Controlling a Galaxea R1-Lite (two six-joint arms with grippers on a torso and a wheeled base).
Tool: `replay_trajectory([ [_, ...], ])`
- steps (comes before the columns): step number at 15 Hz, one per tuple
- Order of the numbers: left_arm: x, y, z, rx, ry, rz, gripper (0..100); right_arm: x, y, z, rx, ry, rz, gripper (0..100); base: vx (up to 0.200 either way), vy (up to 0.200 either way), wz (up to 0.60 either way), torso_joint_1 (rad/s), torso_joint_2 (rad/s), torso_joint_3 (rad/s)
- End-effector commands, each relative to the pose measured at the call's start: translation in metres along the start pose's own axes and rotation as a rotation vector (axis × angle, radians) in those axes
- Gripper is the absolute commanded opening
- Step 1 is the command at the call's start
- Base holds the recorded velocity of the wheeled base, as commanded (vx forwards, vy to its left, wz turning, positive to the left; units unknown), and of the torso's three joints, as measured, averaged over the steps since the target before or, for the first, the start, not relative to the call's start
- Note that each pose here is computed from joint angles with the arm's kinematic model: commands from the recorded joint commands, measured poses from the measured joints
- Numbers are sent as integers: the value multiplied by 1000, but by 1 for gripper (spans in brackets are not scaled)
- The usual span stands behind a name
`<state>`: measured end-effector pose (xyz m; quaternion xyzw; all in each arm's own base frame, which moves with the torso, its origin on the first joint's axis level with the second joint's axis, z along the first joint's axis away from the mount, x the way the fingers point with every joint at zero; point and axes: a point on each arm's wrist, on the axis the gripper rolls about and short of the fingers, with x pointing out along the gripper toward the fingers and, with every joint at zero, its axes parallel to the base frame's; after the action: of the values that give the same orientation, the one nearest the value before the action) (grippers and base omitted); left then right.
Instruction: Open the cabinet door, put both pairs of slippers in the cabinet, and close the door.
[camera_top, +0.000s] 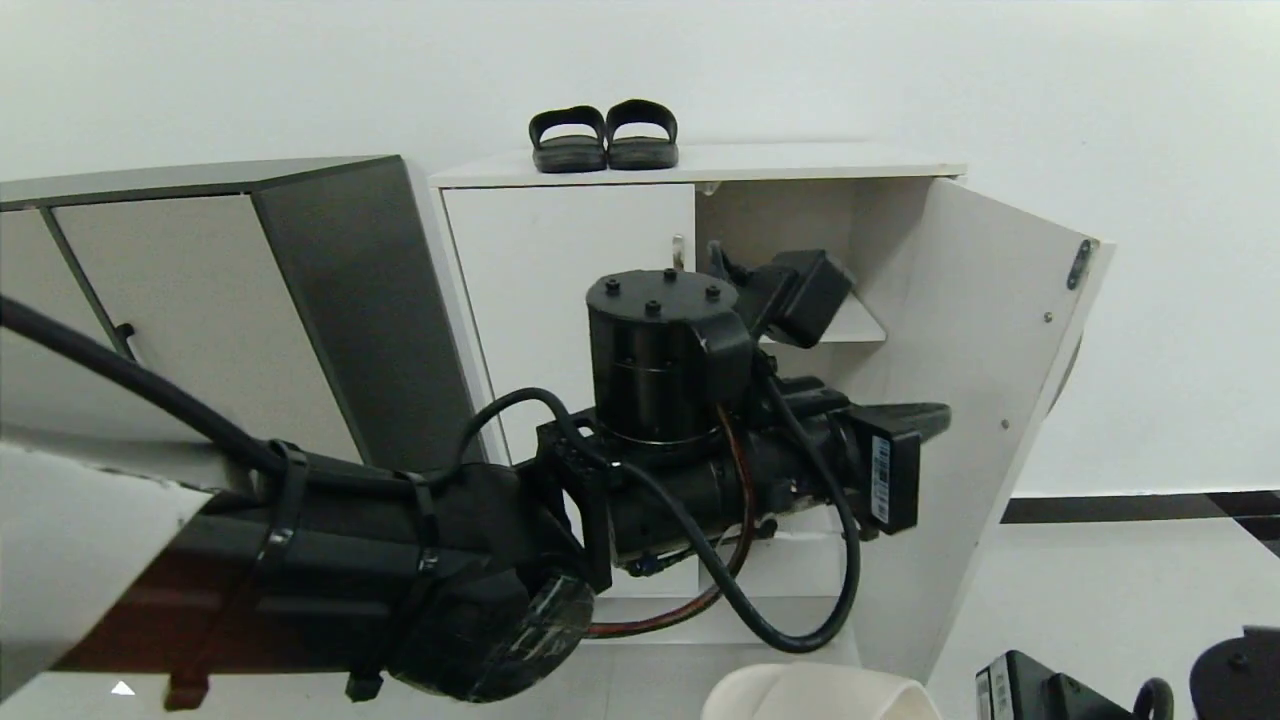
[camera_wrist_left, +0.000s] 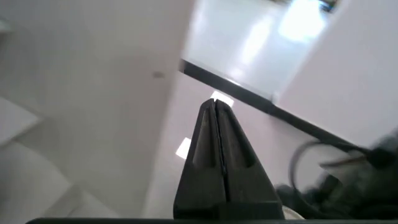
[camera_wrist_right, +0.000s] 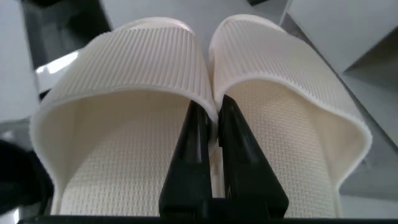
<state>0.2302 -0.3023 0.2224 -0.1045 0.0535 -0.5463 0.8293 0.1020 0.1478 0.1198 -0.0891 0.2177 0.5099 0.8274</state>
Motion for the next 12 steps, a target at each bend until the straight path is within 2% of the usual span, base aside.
replay_trajectory([
  [1, -41, 24, 42, 25, -155, 259, 0, 16, -23, 12, 119, -11, -200, 0, 0, 0, 0, 0, 0, 0],
  [2, -70, 22, 60, 35, -225, 371, 0, 21, -26, 17, 191, -30, -294, 0, 0, 0, 0, 0, 0, 0],
  [3, -101, 15, 72, 56, -262, 457, 0, 28, -31, 22, 224, -48, -393, 0, 0, 0, 0, 0, 0, 0],
  [4, -141, -3, 78, 83, -267, 546, 0, 35, -36, 31, 232, -76, -509, 0, 0, 0, 0, 0, 0, 0],
  [5, -161, -10, 77, 96, -252, 606, 0, 39, -39, 35, 239, -92, -558, 0, 0, 0, 0, 0, 0, 0],
  [6, -224, -21, 70, 130, -206, 810, 0, 47, -46, 43, 281, -121, -651, 0, 0, 0, 0, 0, 0, 0],
  [7, -266, -26, 61, 160, -172, 928, 0, 50, -50, 43, 293, -122, -706, 0, 0, 0, 0, 0, 0, 0],
  [8, -306, -37, 45, 165, -144, 1060, 0, 53, -55, 43, 298, -121, -756, 0, 0, 0, 0, 0, 0, 0],
  [9, -332, -49, 26, 164, -147, 1154, 0, 56, -56, 42, 298, -115, -763, 0, 0, 0, 0, 0, 0, 0],
  [10, -356, -62, -1, 172, -180, 1292, 0, 60, -58, 44, 295, -112, -766, 0, 0, 0, 0, 0, 0, 0],
  [12, -376, -75, -54, 182, -210, 1447, 0, 67, -59, 41, 292, -92, -768, 0, 0, 0, 0, 0, 0, 0],
])
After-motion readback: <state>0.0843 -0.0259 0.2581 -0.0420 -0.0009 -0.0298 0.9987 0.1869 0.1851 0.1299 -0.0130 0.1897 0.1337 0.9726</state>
